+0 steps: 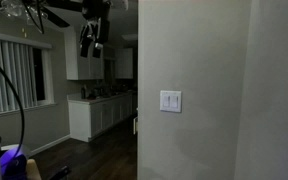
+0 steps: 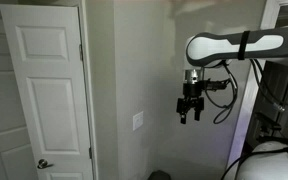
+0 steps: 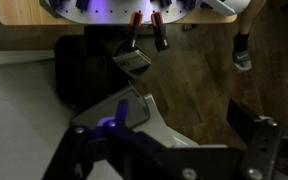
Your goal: Turn on the light switch on the right.
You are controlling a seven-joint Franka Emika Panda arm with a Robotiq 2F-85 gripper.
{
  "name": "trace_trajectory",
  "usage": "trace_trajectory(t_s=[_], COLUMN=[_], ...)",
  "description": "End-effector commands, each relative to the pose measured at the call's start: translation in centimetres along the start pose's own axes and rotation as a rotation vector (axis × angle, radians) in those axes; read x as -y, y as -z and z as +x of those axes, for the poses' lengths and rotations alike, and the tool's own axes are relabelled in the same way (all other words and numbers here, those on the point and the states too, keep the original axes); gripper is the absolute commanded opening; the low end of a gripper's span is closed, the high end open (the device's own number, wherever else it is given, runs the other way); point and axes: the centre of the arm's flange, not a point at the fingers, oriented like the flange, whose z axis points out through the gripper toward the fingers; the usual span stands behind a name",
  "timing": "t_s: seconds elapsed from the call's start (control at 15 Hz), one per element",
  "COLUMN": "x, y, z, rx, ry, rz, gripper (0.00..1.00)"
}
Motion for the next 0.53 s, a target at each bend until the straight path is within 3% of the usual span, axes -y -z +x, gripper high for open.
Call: trace_trajectory(t_s=[0.0, 0.47], x=[0.00, -0.10], y=[0.00, -0.22], z=[0.00, 0.08], rx=[0.000, 0.004], ry=[0.000, 0.004], rz=[0.000, -0.003], gripper=[1.00, 1.00])
